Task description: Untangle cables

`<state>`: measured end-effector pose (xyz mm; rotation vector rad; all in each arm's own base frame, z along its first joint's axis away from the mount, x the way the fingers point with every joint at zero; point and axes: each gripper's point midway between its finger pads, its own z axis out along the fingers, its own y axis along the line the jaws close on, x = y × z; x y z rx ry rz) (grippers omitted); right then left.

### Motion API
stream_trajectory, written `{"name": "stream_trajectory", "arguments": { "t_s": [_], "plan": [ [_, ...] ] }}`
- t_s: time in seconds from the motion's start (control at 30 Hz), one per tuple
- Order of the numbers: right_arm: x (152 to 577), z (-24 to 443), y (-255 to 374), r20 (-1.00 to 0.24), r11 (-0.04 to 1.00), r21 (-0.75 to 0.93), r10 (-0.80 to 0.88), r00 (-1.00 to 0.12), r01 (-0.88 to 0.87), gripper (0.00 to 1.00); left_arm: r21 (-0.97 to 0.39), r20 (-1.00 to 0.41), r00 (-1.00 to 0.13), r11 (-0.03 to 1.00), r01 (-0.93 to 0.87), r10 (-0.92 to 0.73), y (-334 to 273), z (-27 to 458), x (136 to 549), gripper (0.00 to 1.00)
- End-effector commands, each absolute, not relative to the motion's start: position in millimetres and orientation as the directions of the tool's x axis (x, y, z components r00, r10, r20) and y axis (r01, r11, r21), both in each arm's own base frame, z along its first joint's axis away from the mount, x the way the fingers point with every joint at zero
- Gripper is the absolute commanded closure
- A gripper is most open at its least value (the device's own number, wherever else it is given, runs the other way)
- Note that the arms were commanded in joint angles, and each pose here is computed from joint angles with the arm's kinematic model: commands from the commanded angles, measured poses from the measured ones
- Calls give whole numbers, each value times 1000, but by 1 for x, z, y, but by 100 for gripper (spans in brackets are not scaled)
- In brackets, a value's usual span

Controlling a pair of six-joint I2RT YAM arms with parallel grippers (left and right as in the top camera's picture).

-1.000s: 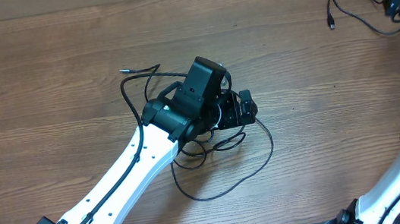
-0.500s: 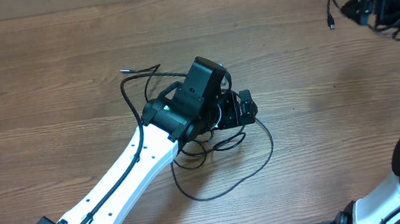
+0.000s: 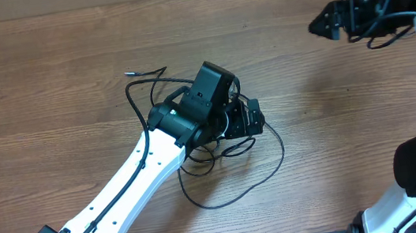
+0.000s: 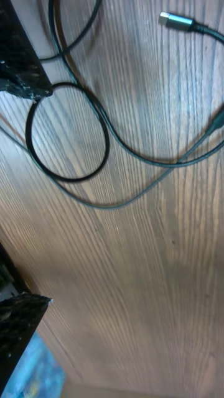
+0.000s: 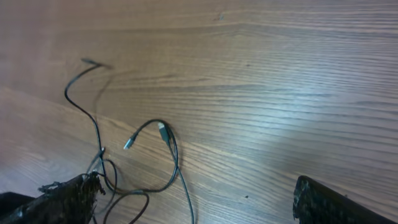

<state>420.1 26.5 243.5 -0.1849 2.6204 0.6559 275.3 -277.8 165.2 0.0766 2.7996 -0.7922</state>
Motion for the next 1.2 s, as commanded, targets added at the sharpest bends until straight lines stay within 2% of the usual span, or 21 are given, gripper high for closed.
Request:
{"name": "stream_trajectory", "arguments": {
  "t_s": [0.0,0.23,0.53,0.9,1.17],
  "plan": [
    [418,238,33,-422,905,352,-74,-904,-238,0,-453,-305,-947,860,233,96,-266,166,283,0],
    [408,232,51,-379,909,325,-129,-917,-262,0,-314,-276,-961,946,78,-13,-199,150,306,1],
    [392,224,79,-326,888,342,-195,-925,-308,0,-208,-303,-947,977,-48,-111,-119,145,336,1],
    [366,194,118,-255,834,353,-350,-902,-423,0,-200,-306,-904,948,-246,-299,-48,145,354,0],
    [332,158,139,-143,795,387,-449,-882,-467,0,-200,-306,-895,941,-273,-324,-38,145,355,0]
  ]
}}
